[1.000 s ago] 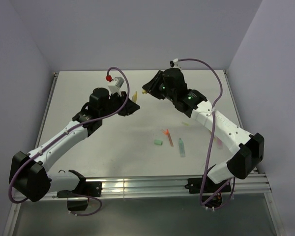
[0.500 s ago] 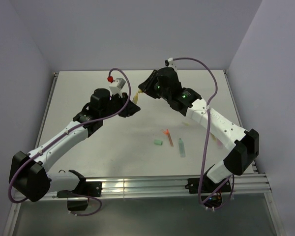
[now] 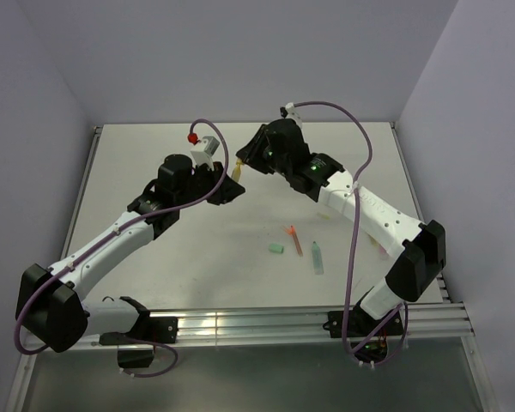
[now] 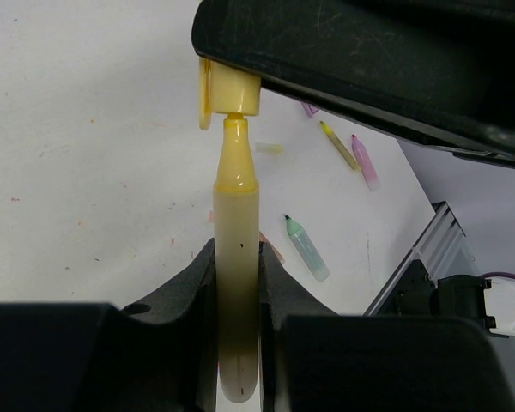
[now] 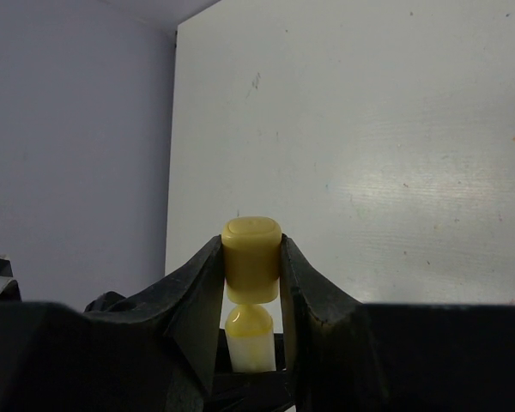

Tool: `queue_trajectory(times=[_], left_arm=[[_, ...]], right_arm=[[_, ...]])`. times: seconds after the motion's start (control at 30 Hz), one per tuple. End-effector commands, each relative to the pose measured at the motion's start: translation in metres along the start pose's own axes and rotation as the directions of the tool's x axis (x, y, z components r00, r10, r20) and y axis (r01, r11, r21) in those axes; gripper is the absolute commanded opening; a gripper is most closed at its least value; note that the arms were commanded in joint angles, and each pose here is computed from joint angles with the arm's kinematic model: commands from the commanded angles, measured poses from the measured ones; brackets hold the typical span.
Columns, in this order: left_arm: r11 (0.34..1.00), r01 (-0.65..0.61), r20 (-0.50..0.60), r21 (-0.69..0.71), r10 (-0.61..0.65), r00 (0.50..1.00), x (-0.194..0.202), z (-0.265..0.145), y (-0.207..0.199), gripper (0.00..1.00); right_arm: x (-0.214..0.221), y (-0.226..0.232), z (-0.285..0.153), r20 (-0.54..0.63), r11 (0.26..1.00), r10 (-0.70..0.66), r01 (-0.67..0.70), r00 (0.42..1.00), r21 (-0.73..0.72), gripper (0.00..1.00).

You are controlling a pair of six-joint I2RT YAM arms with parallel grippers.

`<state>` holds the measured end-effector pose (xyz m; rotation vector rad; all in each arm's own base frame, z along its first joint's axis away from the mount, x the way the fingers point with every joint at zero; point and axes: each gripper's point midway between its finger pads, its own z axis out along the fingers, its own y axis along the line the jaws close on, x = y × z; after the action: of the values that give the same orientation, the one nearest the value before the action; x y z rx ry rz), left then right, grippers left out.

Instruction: Insert the pens into the pen caps

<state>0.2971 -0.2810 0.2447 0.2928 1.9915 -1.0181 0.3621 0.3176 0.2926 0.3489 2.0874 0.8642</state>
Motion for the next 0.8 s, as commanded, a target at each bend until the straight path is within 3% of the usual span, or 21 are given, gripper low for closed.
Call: queue_trajectory(times=[0.0, 0.5, 0.77], left_arm=[[0.999, -0.035, 0.043, 0.009, 0.035, 0.998, -0.014, -0.004, -0.007, 0.0], [0.999, -0.046, 0.087, -0.003, 0.046, 0.995, -0.023, -0.01, -0.008, 0.0], [0.995, -0.09, 0.185, 0.047, 0.08, 0.979, -0.042, -0.023, -0.024, 0.0]], right_arm=[[-0.012, 0.018, -0.006, 0.043, 0.999, -0.001, 0.002, 0.999, -0.037, 0.0], [0.026, 0.018, -0.011, -0.02, 0.998, -0.059, 0.059, 0.998, -0.027, 0.0], [0.034, 0.015, -0.023, -0.033, 0.996, -0.088, 0.086, 0.996, -0.037, 0.0]])
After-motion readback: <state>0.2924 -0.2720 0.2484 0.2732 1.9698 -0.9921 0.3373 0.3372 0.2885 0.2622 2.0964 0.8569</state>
